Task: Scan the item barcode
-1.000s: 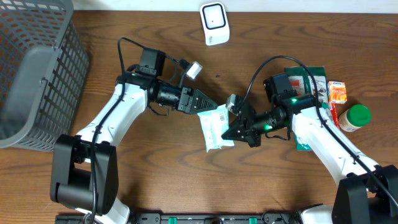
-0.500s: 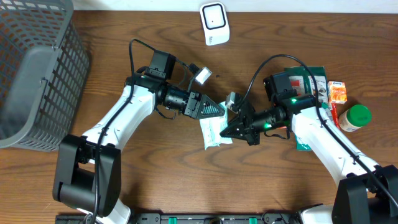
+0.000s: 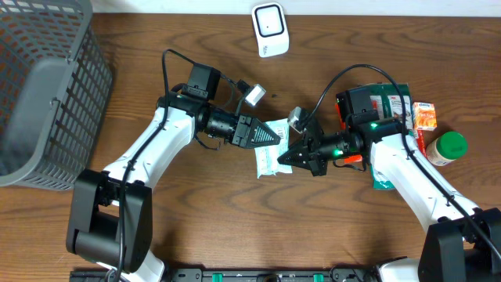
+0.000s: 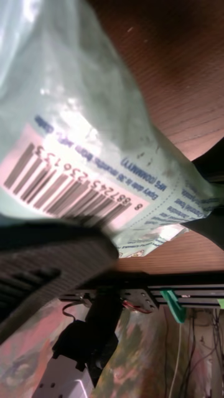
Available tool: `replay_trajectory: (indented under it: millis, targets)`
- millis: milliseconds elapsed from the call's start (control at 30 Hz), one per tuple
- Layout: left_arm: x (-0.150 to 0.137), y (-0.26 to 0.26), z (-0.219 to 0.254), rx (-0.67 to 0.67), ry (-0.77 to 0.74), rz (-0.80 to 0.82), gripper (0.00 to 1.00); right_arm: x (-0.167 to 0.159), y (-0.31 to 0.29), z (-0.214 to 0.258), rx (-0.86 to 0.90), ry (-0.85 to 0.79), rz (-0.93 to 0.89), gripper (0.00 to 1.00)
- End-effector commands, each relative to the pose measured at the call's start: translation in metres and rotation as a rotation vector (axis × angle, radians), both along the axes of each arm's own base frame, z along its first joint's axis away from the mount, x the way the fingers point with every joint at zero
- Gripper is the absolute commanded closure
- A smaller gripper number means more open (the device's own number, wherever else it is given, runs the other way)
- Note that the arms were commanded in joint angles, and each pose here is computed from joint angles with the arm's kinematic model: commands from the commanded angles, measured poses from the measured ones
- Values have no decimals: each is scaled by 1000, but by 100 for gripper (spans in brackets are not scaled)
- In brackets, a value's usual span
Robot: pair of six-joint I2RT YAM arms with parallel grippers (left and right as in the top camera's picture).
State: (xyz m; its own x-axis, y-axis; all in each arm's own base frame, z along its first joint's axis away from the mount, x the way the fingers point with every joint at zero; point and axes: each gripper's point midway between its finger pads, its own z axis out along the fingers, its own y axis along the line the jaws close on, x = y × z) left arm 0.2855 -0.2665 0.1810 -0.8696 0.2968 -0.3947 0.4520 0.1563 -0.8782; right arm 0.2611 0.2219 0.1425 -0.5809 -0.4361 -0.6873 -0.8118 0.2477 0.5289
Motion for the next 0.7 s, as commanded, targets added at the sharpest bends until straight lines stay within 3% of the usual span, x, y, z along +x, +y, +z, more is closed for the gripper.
replay_trajectory:
  millis: [0, 133, 367, 533, 667]
  targets:
    - [-3, 0, -2, 0, 5, -4, 69, 0, 2, 4, 24, 19, -2, 95]
    - [-3, 0, -2, 0, 5, -4, 76, 0, 2, 3, 24, 22, -3, 88]
    - [-1, 3, -2, 1, 11, 6, 78, 3, -3, 7, 47, 36, -20, 49]
    - [3, 8, 4, -30, 35, 21, 78, 10, -16, 20, 132, 64, -59, 31]
    - [5, 14, 25, -152, 41, 1, 78, 10, -20, 34, 221, 77, -56, 25]
